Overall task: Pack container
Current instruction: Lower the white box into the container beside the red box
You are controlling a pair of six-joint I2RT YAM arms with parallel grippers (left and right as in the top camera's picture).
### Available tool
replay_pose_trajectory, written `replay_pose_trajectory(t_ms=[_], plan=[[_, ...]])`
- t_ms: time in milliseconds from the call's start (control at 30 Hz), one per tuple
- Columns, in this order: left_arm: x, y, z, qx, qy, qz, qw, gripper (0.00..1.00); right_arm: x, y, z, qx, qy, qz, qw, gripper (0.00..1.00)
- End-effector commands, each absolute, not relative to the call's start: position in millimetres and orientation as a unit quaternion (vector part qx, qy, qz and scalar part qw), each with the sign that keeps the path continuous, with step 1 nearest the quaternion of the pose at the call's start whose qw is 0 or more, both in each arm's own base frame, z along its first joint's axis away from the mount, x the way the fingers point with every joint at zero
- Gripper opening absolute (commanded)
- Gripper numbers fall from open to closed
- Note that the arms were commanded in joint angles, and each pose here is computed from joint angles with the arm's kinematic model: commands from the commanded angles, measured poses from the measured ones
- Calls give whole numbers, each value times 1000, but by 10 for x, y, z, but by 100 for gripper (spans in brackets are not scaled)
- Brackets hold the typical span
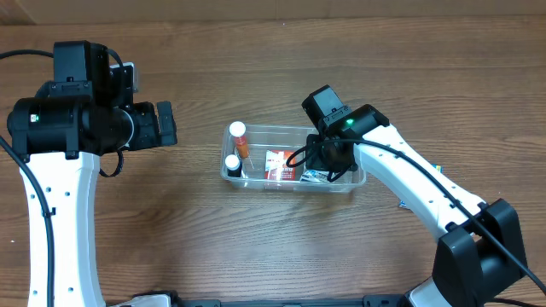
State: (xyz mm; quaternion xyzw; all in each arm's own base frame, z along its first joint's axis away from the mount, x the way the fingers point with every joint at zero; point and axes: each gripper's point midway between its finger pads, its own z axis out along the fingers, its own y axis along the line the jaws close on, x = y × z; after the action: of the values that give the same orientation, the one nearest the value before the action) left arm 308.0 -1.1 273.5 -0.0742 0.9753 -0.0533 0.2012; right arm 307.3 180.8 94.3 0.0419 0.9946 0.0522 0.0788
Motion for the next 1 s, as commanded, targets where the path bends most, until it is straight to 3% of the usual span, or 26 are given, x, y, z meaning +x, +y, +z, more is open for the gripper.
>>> replay_pose_trajectory(t_ms=[0,433,967], plan=[[3066,19,2738,-70,976,-50,202,100,3110,1780,900,41,994,44,97,4],[3061,18,2736,-70,976,-50,201,100,3062,1841,350,24,990,80,115,4],[3049,50,2729,-70,977,-41,199,100,3279,1973,879,-16,979,108,173,4]])
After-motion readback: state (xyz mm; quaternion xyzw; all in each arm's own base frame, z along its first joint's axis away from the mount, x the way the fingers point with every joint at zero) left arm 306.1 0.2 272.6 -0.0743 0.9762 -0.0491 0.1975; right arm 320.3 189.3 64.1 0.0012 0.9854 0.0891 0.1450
